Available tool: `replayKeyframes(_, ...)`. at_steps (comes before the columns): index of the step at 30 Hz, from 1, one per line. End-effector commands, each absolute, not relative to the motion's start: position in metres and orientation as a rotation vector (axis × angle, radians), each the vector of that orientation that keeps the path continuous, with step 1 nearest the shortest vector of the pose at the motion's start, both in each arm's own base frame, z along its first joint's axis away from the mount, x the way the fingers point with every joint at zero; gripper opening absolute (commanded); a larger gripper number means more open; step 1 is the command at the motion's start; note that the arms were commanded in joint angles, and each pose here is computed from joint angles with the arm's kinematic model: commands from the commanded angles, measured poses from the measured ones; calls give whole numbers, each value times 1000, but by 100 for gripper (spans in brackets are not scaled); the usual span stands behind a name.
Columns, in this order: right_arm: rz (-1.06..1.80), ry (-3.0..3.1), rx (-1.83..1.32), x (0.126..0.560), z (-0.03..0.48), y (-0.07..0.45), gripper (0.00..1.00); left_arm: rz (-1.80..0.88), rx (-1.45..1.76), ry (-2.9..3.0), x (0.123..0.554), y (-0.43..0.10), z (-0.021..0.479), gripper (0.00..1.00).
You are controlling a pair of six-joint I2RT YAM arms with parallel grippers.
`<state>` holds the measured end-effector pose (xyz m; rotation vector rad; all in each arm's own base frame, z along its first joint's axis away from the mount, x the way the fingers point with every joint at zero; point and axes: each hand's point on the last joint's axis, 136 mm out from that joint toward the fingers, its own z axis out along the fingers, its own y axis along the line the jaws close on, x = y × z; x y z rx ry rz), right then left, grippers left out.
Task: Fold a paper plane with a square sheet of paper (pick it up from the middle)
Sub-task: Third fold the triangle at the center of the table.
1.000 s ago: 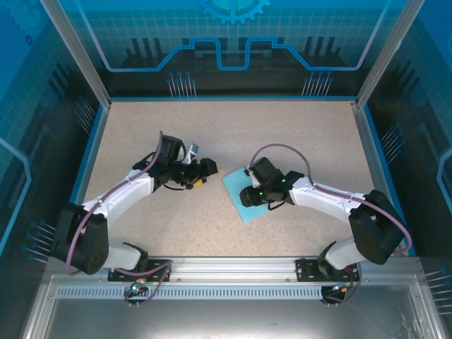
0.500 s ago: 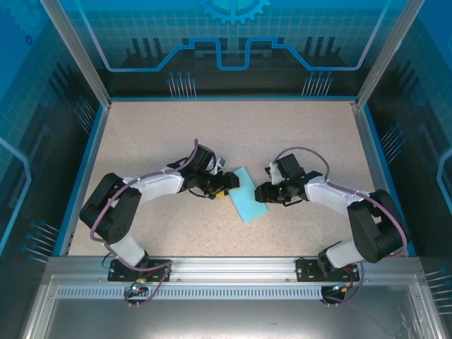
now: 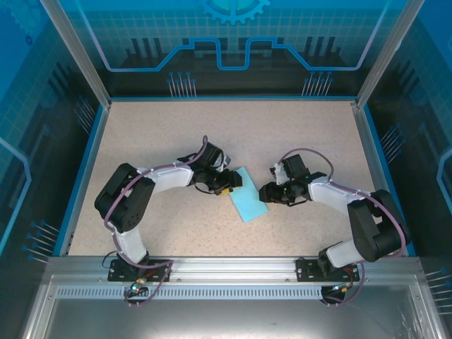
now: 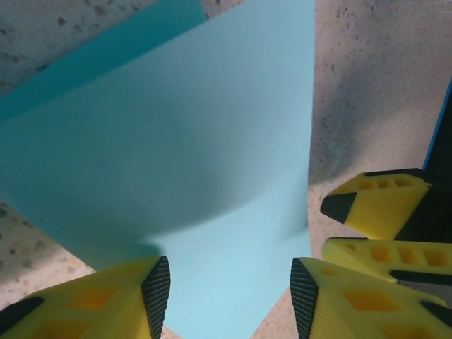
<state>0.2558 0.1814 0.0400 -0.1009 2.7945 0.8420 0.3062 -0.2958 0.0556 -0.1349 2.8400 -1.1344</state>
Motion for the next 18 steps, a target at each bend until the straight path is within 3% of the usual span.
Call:
replayKeyframes(1, 959, 2798, -119, 251, 39, 189, 48, -1040, -85, 2883, 304, -290, 48, 50)
replayKeyframes(11, 1056, 2830, -132, 240, 34, 196, 47, -949, -53, 2932, 304, -283, 34, 45)
replayKeyframes(18, 1078, 2841, -118, 232, 39, 195, 40, -918, -36, 2959, 304, -282, 27, 43)
